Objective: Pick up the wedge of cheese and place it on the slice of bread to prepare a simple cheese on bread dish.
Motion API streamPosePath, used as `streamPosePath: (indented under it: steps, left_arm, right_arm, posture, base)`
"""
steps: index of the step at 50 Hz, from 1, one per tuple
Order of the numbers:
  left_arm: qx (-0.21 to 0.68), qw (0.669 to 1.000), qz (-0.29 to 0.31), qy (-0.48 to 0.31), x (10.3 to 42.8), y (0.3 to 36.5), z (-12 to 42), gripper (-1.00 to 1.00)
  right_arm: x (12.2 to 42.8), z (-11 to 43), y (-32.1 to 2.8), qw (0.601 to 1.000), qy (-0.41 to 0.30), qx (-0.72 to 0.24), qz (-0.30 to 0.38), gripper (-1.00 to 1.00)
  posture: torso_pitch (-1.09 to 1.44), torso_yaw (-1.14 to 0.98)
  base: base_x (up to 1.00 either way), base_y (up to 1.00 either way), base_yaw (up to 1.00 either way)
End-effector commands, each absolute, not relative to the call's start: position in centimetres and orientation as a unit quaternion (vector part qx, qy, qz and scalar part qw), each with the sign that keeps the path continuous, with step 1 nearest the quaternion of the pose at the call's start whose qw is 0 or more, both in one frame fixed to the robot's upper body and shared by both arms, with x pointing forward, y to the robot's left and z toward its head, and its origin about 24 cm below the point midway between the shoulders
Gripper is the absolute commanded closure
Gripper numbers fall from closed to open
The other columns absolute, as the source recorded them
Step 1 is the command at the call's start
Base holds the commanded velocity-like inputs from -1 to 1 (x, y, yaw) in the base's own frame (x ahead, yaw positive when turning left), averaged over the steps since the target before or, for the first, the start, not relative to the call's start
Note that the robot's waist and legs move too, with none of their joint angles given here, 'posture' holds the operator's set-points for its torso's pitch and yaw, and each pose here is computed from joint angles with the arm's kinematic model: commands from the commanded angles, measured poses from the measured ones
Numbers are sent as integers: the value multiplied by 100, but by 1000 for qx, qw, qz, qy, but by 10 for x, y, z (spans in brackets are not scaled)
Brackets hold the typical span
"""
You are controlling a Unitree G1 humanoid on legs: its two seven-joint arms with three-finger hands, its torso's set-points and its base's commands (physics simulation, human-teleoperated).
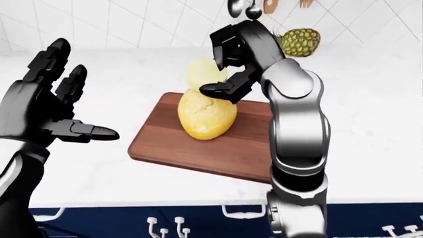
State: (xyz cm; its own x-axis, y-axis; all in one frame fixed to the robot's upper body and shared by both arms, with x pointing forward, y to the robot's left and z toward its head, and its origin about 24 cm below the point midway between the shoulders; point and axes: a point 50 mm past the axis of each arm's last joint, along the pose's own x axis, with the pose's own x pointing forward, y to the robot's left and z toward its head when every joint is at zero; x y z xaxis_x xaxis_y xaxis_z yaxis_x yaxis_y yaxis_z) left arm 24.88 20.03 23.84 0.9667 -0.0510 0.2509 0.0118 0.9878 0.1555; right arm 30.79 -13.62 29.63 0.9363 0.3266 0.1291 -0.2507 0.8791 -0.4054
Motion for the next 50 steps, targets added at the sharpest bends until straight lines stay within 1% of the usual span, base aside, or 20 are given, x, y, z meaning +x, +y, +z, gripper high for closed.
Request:
streamPosePath:
  steps: [1, 23, 37, 40, 50]
  left_arm:
    - [85, 982, -10, -169, 243, 201, 252, -100]
    - [85, 983, -5, -164, 240, 206, 246, -100]
    - [86, 983, -5, -163, 241, 206, 246, -100]
    - [85, 983, -5, -162, 243, 206, 244, -100]
    - [85, 983, -5, -163, 243, 206, 243, -100]
  right_arm:
    - [302, 311, -135, 958, -139, -204, 143, 100]
    - [317, 301, -124, 958, -123, -213, 147, 100]
    - [323, 296, -132, 960, -114, -220, 131, 100]
    - [329, 290, -134, 961, -107, -222, 129, 100]
    - [329, 287, -135, 961, -104, -222, 128, 100]
  posture:
    - [0, 0]
    - [0, 0]
    - [0, 0]
    - [0, 0]
    - [0, 0]
  base:
    - [0, 0, 0]
    - [0, 0, 0]
    - [0, 0, 0]
    - [0, 0, 0]
    - [0, 0, 0]
